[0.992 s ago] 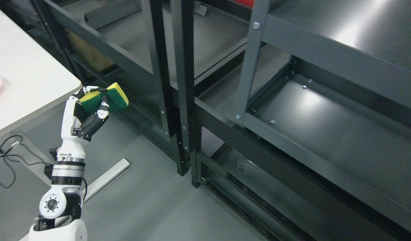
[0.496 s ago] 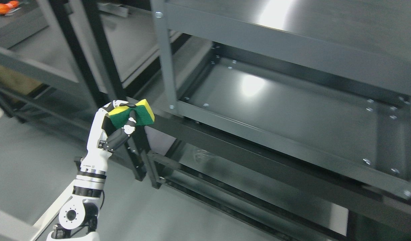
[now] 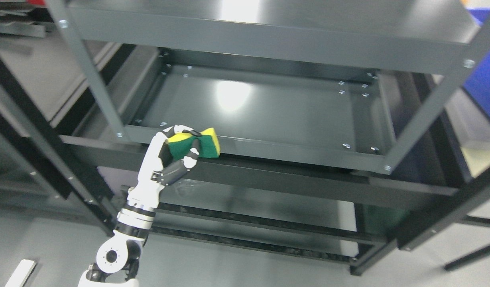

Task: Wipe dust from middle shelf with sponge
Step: 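Hold the sponge in the left hand while turning toward the metal shelf, then extend the left hand with the sponge into the middle shelf, then wipe the sponge along the middle shelf surface toward the left hand's side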

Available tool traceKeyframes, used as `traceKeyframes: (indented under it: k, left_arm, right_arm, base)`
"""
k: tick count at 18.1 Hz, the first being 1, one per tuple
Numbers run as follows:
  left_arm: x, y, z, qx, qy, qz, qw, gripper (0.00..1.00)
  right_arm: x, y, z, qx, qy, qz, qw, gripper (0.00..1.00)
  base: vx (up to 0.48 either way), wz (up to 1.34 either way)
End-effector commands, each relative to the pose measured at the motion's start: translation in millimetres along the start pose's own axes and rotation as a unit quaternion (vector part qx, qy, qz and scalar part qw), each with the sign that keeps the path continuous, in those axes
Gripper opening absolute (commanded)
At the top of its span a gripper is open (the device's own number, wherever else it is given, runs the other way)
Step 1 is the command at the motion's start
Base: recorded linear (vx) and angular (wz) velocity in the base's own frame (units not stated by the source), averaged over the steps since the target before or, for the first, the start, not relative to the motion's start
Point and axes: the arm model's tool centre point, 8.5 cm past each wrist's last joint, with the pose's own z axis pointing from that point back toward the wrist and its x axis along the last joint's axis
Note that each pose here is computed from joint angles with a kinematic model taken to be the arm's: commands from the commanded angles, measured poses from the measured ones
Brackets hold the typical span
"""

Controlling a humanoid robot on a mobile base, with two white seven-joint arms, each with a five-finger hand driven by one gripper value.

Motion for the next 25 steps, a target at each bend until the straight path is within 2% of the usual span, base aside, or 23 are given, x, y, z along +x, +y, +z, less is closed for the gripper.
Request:
traceKeyframes:
  k: [1, 3, 5, 6, 8, 11, 13, 14, 16, 18, 19, 21, 25]
  left_arm:
    - [26.3, -102.5, -45.1, -0.197, -0.057, -0.084, 0.975, 0.01]
    - [41.9, -129.7, -61.1, -0.263, -0.096, -0.156, 0.947, 0.01]
    - [56.3, -147.9, -74.8, -0.315, -0.134, -0.245, 0.907, 0.01]
    - [68.7, -152.3, -85.5, -0.337, -0.165, -0.304, 0.876, 0.01]
    - [109.6, -149.4, -117.5, -0.360, -0.250, -0.420, 0.795, 0.02]
    - [193.3, -144.4, -159.0, -0.358, -0.375, -0.506, 0.689, 0.02]
    - [239.6, -144.7, -175.1, -0.354, -0.418, -0.553, 0.628, 0.02]
    - [270.1, -146.1, -182.3, -0.346, -0.446, -0.585, 0.582, 0.02]
    - [302.6, -148.0, -187.3, -0.336, -0.467, -0.623, 0.530, 0.01]
    - [308.0, -143.7, -190.8, -0.337, -0.452, -0.650, 0.509, 0.00]
    - [308.1, -139.9, -191.9, -0.332, -0.447, -0.655, 0.511, 0.00]
    - [300.6, -107.9, -195.3, -0.323, -0.414, -0.676, 0.517, 0.00]
    - [274.0, -13.0, -188.7, -0.280, -0.319, -0.697, 0.579, 0.00]
  right_arm:
    - [9.8, -10.0, 0.1, -0.007, -0.011, -0.001, 1.000, 1.00]
    - [9.8, -10.0, 0.1, -0.007, -0.011, -0.001, 1.000, 1.00]
    - [9.8, -10.0, 0.1, -0.008, -0.011, 0.000, 1.000, 1.00]
    - [9.8, -10.0, 0.1, -0.008, -0.011, 0.000, 1.000, 1.00]
    - [9.8, -10.0, 0.1, -0.007, -0.011, -0.001, 1.000, 1.00]
    - [9.8, -10.0, 0.1, -0.008, -0.011, 0.000, 1.000, 1.00]
    - [9.8, -10.0, 0.1, -0.008, -0.011, 0.000, 1.000, 1.00]
    - [9.8, -10.0, 0.1, -0.007, -0.011, -0.001, 1.000, 1.00]
    - [9.8, -10.0, 0.1, -0.007, -0.011, -0.001, 1.000, 1.00]
    - [9.8, -10.0, 0.1, -0.007, -0.011, -0.001, 1.000, 1.00]
    - [9.8, -10.0, 0.1, -0.007, -0.011, -0.001, 1.000, 1.00]
    - [9.8, -10.0, 0.1, -0.007, -0.011, -0.001, 1.000, 1.00]
    - [9.8, -10.0, 0.1, -0.007, -0.011, -0.001, 1.000, 1.00]
  base:
    - [-0.056, -0.50]
    - [-0.047, -0.42]
    - [-0.029, -0.25]
    - [-0.020, -0.17]
    - [-0.004, -0.02]
    - [0.000, 0.00]
    - [0.000, 0.00]
    - [0.000, 0.00]
    - [0.000, 0.00]
    - [0.000, 0.00]
    - [0.000, 0.00]
    - [0.000, 0.00]
    - [0.000, 0.00]
